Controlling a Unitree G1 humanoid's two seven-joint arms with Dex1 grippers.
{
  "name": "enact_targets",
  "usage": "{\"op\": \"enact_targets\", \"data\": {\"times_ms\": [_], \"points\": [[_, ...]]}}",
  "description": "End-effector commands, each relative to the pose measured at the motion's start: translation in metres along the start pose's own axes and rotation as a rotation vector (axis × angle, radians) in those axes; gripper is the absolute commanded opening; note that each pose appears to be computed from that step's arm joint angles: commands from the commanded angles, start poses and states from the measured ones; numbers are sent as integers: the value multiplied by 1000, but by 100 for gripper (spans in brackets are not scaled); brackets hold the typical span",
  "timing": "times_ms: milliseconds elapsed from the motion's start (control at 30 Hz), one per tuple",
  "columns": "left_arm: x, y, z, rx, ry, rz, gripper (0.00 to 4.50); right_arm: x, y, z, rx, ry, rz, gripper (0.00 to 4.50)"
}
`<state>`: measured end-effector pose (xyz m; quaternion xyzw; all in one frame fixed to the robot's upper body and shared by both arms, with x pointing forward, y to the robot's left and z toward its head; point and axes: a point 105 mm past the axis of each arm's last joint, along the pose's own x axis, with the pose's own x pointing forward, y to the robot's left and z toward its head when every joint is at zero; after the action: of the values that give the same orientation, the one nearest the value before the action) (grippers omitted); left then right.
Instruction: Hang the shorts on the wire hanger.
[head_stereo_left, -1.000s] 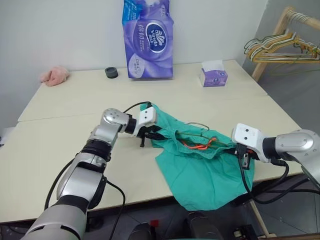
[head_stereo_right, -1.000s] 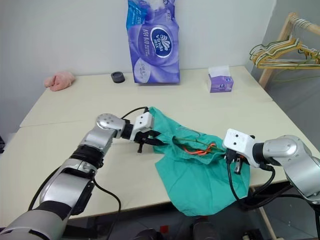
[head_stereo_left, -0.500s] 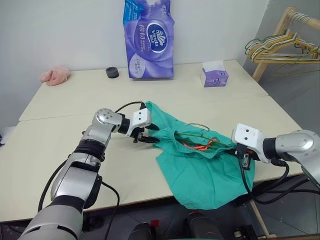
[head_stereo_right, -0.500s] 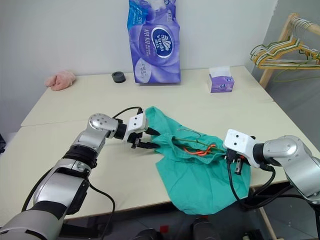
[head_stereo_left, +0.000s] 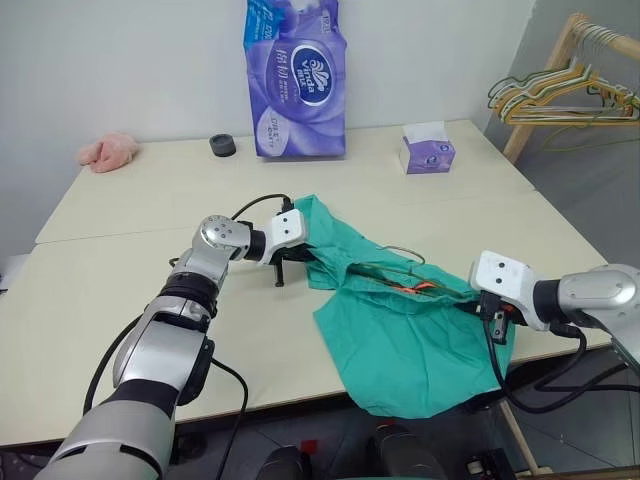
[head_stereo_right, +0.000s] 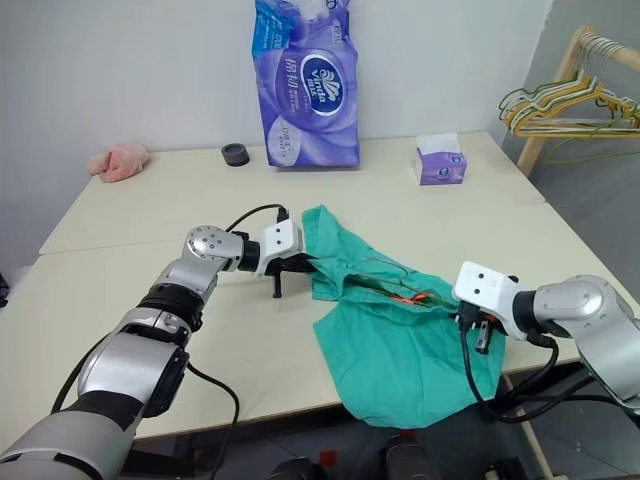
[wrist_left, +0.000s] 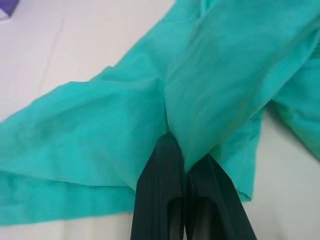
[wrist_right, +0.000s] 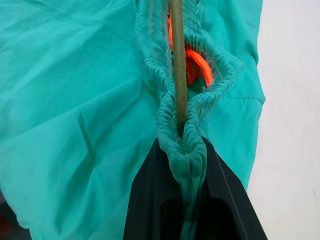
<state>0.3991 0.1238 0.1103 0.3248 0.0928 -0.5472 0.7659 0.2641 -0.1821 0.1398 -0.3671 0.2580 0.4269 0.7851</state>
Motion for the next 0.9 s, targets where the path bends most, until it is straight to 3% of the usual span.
{"op": "enact_targets", "data": {"times_ms": [33, 200, 400, 533, 767, 900], "points": [[-7, 16, 11, 26, -19, 70, 0, -9, -2, 5, -25, -7, -19, 1], [-4, 12, 12, 21, -29, 50, 0, -8, -5, 8, -20, -24, -33, 1], [2, 5, 30, -52, -161, 2, 0, -4, -2, 13, -15, -45, -28, 1], [-2, 5, 36, -81, -197, -7, 82, -2, -3, 15, -11, -54, -34, 1], [-9, 3, 40, -94, -216, -12, 300, -2, -4, 16, 2, -63, -37, 1], [-20, 16, 37, -96, -209, 83, 417, -3, -6, 16, 42, -76, -46, 1]]}}
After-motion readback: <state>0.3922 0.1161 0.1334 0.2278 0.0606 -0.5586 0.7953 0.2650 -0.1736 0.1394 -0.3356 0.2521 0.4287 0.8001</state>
